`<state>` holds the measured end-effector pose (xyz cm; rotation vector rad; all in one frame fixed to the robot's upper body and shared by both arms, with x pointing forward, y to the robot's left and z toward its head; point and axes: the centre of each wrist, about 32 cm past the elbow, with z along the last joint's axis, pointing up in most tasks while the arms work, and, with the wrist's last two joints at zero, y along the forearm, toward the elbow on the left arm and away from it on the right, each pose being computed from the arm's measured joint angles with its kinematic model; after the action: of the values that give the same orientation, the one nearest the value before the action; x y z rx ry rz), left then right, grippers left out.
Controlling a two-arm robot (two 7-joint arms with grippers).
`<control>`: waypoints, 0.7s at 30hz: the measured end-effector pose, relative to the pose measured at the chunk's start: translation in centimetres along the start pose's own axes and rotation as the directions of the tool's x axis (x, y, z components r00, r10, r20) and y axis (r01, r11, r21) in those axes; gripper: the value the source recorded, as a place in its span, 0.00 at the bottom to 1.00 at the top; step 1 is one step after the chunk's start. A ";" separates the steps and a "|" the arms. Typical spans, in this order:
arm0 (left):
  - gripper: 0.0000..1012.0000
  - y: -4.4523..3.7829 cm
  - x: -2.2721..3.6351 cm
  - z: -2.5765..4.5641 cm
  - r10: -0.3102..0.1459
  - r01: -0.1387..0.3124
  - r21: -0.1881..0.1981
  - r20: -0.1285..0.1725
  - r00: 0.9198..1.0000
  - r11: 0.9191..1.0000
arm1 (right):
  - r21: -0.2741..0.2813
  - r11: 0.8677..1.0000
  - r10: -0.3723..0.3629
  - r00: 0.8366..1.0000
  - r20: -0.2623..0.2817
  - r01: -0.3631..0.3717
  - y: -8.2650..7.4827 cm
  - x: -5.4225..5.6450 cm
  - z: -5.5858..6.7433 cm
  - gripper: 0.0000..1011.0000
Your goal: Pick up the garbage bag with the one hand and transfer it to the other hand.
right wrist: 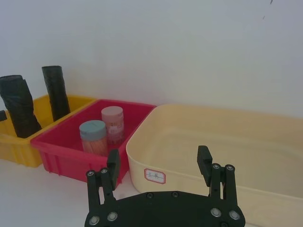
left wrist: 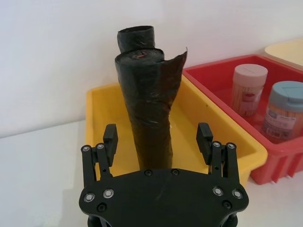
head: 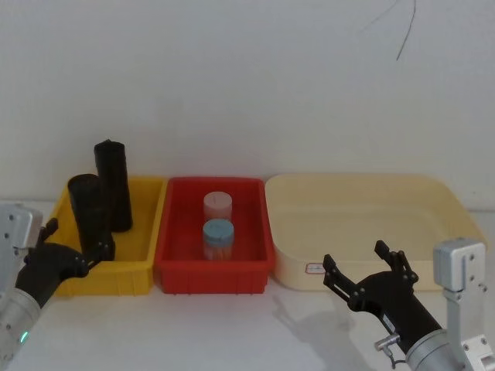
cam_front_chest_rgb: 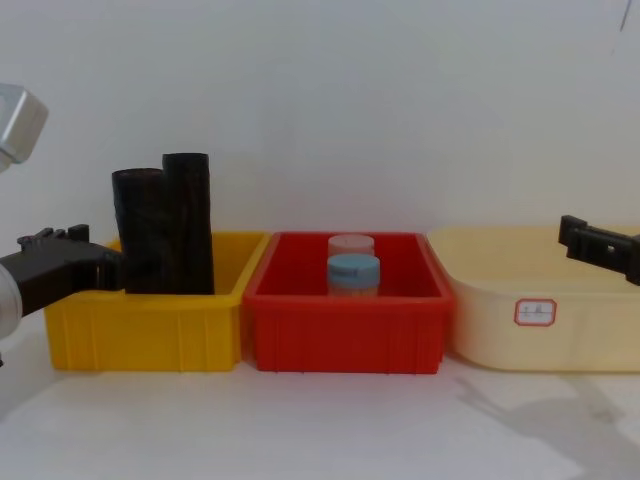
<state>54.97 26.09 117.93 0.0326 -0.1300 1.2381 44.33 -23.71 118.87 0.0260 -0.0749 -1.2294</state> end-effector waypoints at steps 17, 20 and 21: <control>0.99 -3.94 1.61 -0.41 -0.018 0.018 -0.020 0.012 1.000 1.000 | 0.000 1.000 0.000 1.000 0.000 0.000 0.0 0.0 0.0 0.99; 0.99 -4.70 1.78 -0.30 -0.024 0.024 -0.025 0.016 1.000 0.999 | 0.000 1.000 0.000 1.000 0.000 0.000 0.0 0.0 0.0 0.99; 0.99 -4.89 1.85 -0.37 -0.025 0.026 -0.023 0.017 1.000 0.999 | 0.000 1.000 0.000 1.000 0.000 0.000 0.0 0.0 0.0 0.99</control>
<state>60.21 26.26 118.00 0.0243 -0.1576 1.2109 44.33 -23.71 118.87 0.0259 -0.0748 -1.2295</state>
